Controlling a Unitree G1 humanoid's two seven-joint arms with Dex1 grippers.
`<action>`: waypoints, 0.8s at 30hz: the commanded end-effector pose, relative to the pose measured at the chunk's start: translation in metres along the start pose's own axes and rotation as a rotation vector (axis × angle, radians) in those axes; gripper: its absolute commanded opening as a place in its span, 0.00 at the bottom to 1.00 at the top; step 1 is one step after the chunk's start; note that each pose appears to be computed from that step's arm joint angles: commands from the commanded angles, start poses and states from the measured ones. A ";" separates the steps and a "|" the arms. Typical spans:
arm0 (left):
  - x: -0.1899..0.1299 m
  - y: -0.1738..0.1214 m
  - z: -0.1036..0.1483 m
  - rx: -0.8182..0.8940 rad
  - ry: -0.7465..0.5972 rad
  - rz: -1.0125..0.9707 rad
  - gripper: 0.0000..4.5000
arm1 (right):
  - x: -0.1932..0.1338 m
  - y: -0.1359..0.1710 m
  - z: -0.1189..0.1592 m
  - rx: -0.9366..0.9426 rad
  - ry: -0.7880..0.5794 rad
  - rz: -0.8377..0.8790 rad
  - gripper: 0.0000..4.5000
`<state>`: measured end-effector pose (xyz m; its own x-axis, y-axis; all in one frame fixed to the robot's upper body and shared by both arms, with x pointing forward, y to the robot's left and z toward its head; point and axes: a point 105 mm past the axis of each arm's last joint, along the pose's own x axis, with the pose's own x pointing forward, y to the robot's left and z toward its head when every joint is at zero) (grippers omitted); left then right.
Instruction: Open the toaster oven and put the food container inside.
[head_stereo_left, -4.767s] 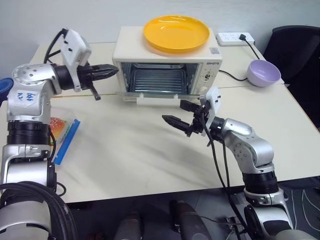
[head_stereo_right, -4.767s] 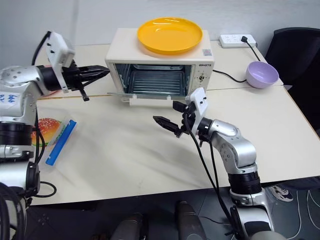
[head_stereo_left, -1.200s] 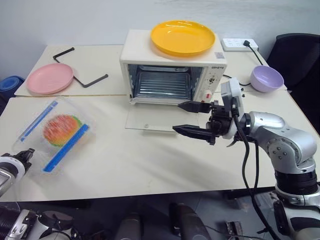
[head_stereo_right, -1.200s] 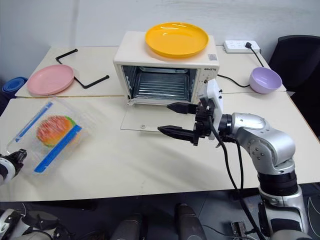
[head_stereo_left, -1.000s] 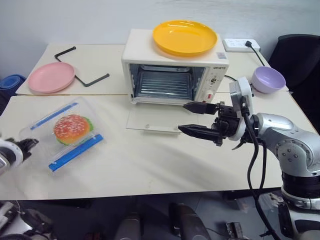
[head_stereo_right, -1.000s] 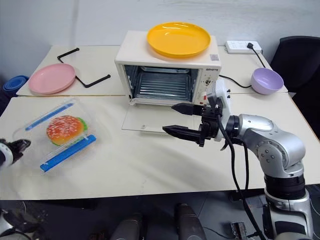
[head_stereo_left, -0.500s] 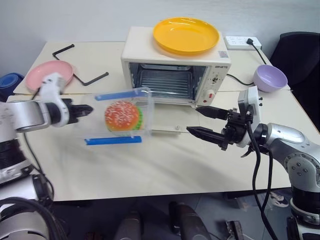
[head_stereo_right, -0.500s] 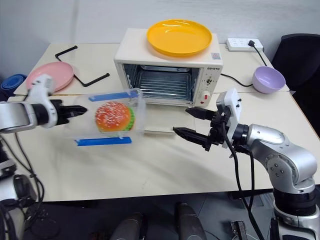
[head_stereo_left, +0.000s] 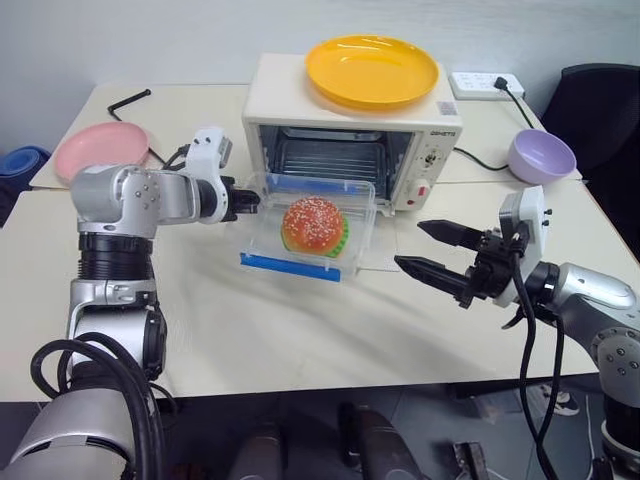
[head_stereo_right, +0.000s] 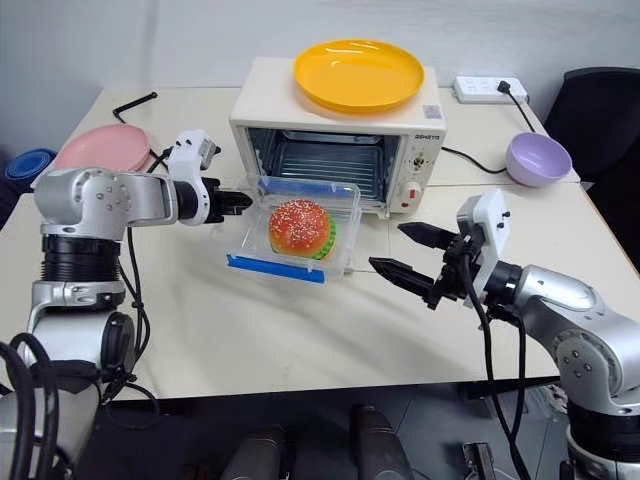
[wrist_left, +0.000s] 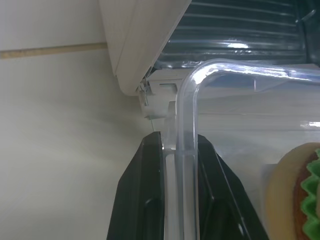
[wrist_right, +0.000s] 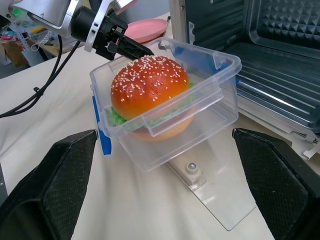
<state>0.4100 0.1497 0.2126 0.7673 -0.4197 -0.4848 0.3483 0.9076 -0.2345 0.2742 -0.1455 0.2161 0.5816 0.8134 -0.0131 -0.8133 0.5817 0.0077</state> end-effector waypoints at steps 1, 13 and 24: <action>-0.004 -0.008 0.019 0.010 -0.067 -0.030 0.33 | -0.003 0.003 0.013 -0.059 -0.036 -0.012 1.00; -0.042 -0.028 0.045 -0.058 -0.287 -0.322 0.67 | 0.001 0.010 0.016 -0.055 -0.041 0.024 1.00; -0.134 -0.031 0.002 0.297 -0.337 -0.719 0.26 | 0.016 0.044 0.004 0.035 -0.017 0.178 0.56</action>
<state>0.3135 0.1876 0.2805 0.5063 -0.8624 -0.0019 0.8379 0.4924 -0.2355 0.2546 -0.1146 0.2183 0.4579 0.8890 -0.0003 -0.8877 0.4573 0.0542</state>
